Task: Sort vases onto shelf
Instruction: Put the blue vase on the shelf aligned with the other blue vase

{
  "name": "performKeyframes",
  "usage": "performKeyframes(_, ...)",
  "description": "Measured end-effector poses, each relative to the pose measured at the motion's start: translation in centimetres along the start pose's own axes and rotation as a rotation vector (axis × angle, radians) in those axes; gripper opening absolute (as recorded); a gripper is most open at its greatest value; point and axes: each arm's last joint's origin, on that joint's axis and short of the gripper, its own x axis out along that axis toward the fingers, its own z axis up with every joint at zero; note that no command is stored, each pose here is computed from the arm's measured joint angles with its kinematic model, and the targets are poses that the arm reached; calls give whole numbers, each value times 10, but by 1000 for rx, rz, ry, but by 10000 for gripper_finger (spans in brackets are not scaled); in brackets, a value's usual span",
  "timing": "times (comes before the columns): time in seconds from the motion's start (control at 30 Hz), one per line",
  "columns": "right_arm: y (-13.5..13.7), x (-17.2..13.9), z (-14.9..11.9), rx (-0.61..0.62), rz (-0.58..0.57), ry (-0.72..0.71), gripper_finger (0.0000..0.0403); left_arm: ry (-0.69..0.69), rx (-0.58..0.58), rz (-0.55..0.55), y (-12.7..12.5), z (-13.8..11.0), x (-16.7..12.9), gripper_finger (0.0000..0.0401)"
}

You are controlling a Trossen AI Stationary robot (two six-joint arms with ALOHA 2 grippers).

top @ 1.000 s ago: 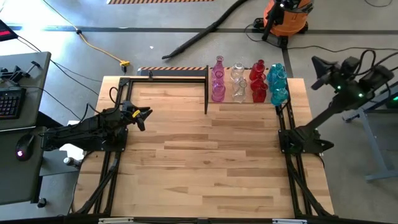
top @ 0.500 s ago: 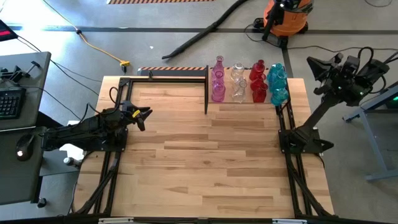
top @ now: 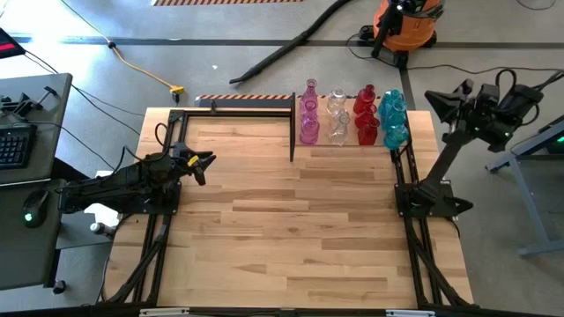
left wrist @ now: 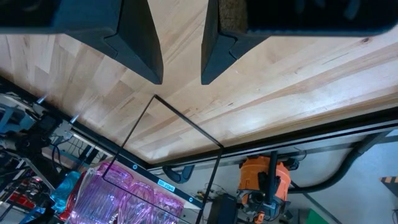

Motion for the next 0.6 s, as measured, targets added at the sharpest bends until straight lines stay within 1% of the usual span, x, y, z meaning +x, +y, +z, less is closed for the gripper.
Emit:
performKeyframes(0.27, 1, 0, 0, 34, 8, 1, 0, 0, 0, 0, 0, 0, 0, 101)
performKeyframes(0.43, 10, 2, 0, 38, 33, -12, 0, 0, 0, 0, 0, 0, 0, 101)
performKeyframes(0.5, 14, 2, 1, 38, 60, -31, 0, 0, 0, 0, 0, 0, 0, 101)
performKeyframes(0.6, 23, 3, 2, 50, 136, -82, 0, 0, 0, 0, 0, 0, 0, 101)
